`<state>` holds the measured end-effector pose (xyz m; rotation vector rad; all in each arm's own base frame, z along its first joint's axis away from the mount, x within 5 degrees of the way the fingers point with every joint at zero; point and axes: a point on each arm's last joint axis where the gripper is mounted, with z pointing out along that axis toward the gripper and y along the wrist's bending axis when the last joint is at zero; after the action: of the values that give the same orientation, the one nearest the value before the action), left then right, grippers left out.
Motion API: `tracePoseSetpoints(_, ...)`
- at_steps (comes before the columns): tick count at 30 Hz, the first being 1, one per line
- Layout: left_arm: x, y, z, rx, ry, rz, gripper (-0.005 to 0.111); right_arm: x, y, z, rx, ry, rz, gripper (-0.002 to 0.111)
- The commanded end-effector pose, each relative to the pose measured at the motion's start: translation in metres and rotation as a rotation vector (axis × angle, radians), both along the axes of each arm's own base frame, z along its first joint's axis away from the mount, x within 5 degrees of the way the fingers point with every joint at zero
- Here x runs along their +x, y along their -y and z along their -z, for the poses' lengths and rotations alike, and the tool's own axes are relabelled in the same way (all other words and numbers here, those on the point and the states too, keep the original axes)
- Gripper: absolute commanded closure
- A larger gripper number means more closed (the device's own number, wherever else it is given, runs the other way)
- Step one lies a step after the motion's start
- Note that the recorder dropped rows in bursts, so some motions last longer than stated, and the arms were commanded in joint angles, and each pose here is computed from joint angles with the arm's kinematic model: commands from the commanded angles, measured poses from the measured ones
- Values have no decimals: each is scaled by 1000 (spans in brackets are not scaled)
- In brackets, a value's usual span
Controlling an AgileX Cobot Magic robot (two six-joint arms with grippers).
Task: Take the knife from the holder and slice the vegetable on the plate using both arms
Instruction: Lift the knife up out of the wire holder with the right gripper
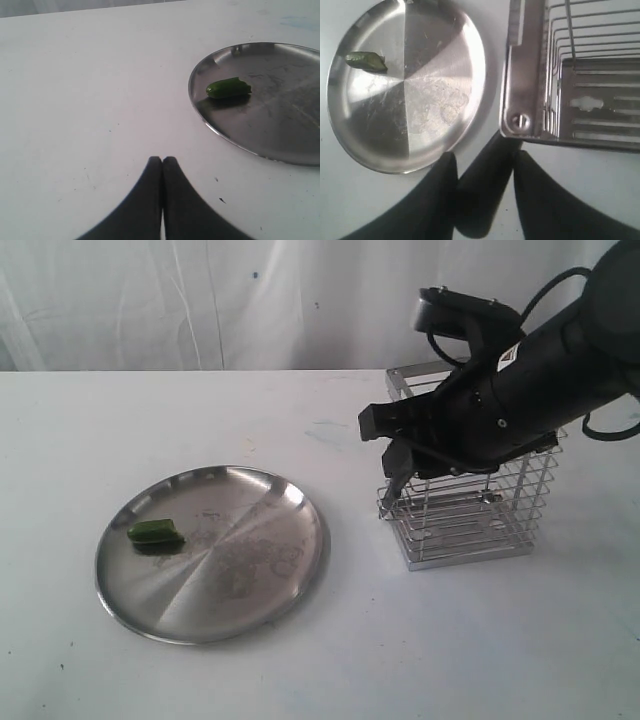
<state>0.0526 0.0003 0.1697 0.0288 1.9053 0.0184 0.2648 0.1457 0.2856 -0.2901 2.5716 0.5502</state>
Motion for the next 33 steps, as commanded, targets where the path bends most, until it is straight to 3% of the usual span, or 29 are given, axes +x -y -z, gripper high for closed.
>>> tracePoseSetpoints(1, 0, 0, 1, -2, 3, -1, 107, 2, 1, -2, 8, 10, 44, 92)
tracePoseSetpoints(3, 0, 0, 1, -2, 3, -1, 107, 3, 3, -1, 2, 4, 72, 104)
tracePoseSetpoints(5, 0, 0, 1, -2, 3, -1, 107, 3, 3, -3, 13, 2, 89, 108)
tracePoseSetpoints(14, 0, 0, 1, -2, 3, -1, 107, -5, 7, -38, 63, 84, 94, 108)
tracePoseSetpoints(22, 0, 0, 1, -2, 3, -1, 107, 1, 11, -27, -54, 101, 67, 108)
tracePoseSetpoints(29, 0, 0, 1, -2, 3, -1, 107, -7, 12, -13, -145, -37, -13, 108)
tracePoseSetpoints(33, 0, 0, 1, -2, 3, -1, 107, -12, 18, -24, -180, 33, -41, 108)
